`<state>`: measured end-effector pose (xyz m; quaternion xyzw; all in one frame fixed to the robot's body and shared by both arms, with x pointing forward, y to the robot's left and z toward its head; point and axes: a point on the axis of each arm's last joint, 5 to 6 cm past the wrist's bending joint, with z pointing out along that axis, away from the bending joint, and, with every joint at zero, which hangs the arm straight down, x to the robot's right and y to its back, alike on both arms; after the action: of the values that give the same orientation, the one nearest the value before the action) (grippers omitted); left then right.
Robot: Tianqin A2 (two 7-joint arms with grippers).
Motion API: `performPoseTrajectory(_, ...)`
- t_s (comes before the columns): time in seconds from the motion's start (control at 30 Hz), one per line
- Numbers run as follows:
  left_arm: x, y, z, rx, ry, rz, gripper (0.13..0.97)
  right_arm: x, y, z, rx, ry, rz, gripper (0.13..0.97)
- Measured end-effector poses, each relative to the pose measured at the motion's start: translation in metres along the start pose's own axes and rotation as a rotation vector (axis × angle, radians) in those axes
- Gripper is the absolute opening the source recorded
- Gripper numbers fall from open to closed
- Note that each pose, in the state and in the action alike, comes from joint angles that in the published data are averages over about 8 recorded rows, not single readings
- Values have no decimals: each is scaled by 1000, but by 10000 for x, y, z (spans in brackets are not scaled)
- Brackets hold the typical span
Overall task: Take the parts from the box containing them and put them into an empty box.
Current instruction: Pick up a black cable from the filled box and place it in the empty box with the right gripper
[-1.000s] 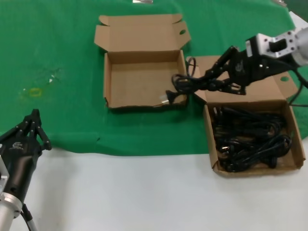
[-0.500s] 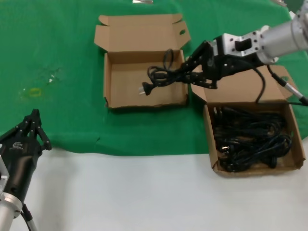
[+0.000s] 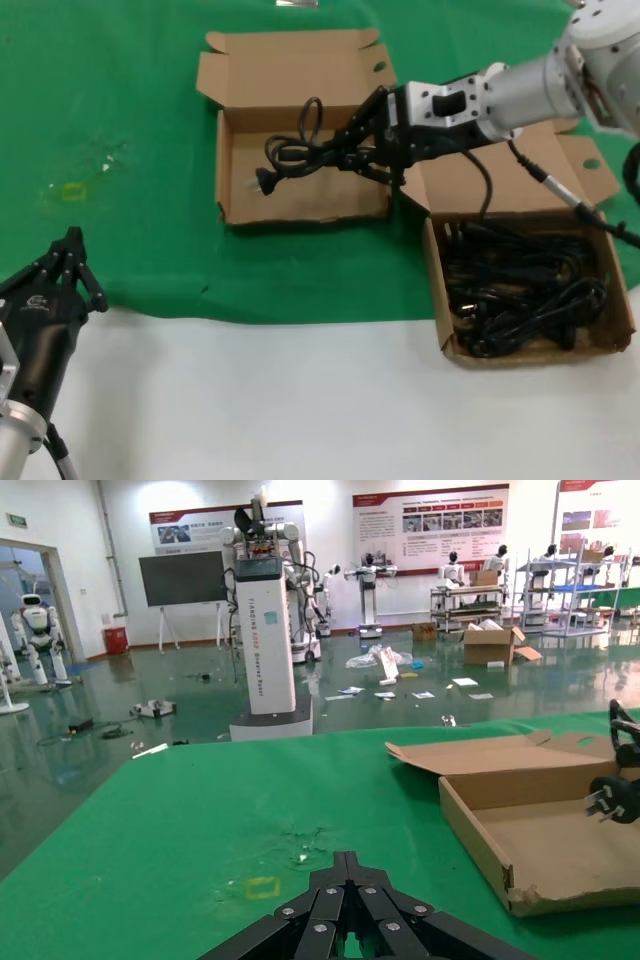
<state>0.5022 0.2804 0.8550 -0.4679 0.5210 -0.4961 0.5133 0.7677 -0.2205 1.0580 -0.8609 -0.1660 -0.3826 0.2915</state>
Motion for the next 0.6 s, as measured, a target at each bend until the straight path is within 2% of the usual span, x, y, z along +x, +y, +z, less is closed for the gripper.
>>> performPoseTrajectory(0.6,0,0,0,0,0,0,144,-248,-126,456,-45,113,25,213)
